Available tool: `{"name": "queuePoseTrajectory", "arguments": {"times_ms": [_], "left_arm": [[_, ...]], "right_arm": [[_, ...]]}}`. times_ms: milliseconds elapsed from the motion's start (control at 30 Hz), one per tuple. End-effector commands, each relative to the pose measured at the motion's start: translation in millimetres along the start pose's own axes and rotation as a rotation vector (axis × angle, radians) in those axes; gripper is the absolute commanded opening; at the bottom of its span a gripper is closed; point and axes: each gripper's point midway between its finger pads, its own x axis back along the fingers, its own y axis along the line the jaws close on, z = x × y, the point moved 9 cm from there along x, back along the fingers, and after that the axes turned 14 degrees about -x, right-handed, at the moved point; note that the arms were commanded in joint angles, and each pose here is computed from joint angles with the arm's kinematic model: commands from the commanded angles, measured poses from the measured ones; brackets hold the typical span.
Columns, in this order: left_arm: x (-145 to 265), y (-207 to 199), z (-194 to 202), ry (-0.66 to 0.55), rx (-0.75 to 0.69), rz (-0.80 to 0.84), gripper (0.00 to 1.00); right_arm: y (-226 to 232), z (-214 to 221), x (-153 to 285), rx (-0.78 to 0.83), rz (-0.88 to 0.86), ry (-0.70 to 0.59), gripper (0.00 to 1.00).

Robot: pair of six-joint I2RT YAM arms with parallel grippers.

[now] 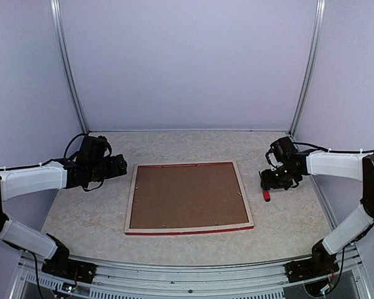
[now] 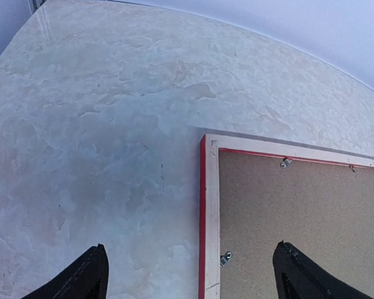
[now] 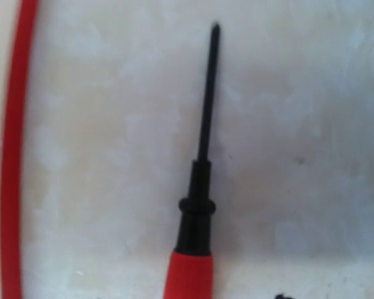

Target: Take the photo out of the frame

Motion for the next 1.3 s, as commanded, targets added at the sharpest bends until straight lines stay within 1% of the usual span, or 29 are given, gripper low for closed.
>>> {"name": "queuePoseTrajectory", "arguments": {"times_ms": [0,267,533,633,733,767,833,933,1067,1133,1267], "left_arm": [[0.6,-0.3,-2.5,-0.031,0.003,0.026,0.90],[-6.6,-4.4,3.2,-0.017,-0.010,0.068,0.88],[-12.2,-7.5,6.0,-0.005,-0.012,0.091,0.86],[-12.6,-8.5,6.8,-0.001,-0.017,0.097,0.86],[-12.3,-11.8,1.6,-0.029,-0.017,0.119,0.85],[-12.0,-13.2,0.9,-0.031,-0.020,0.129,0.85],[-10.0,-16.6,-1.8,-0.036,-0.029,0.157,0.84],[-2.3,-27.5,-8.4,-0.059,-0.057,0.284,0.83],[18.7,-51.2,-22.7,-0.135,-0.104,0.586,0.80],[30.7,-62.4,-29.0,-0.171,-0.127,0.736,0.79],[54.2,-85.5,-38.8,-0.217,-0.161,1.030,0.79]], "right_arm": [[-8.5,13.7,-18.9,-0.035,0.029,0.112,0.59],[-7.9,18.3,-33.2,-0.041,0.034,0.156,0.52],[-13.6,26.2,-44.6,-0.039,0.088,0.192,0.38],[-13.5,27.4,-46.4,-0.034,0.086,0.197,0.25],[-12.2,26.5,-46.6,-0.025,0.074,0.198,0.04],[-11.2,24.0,-44.2,-0.021,0.069,0.187,0.00],[-6.5,15.3,-33.1,-0.011,0.025,0.143,0.00],[6.0,-2.5,-6.1,0.016,-0.100,0.052,0.00],[31.6,-17.9,40.1,0.115,-0.393,-0.039,0.00],[44.9,-18.9,60.8,0.180,-0.542,-0.053,0.00],[71.9,-6.3,90.0,0.326,-0.779,-0.023,0.00]]}}
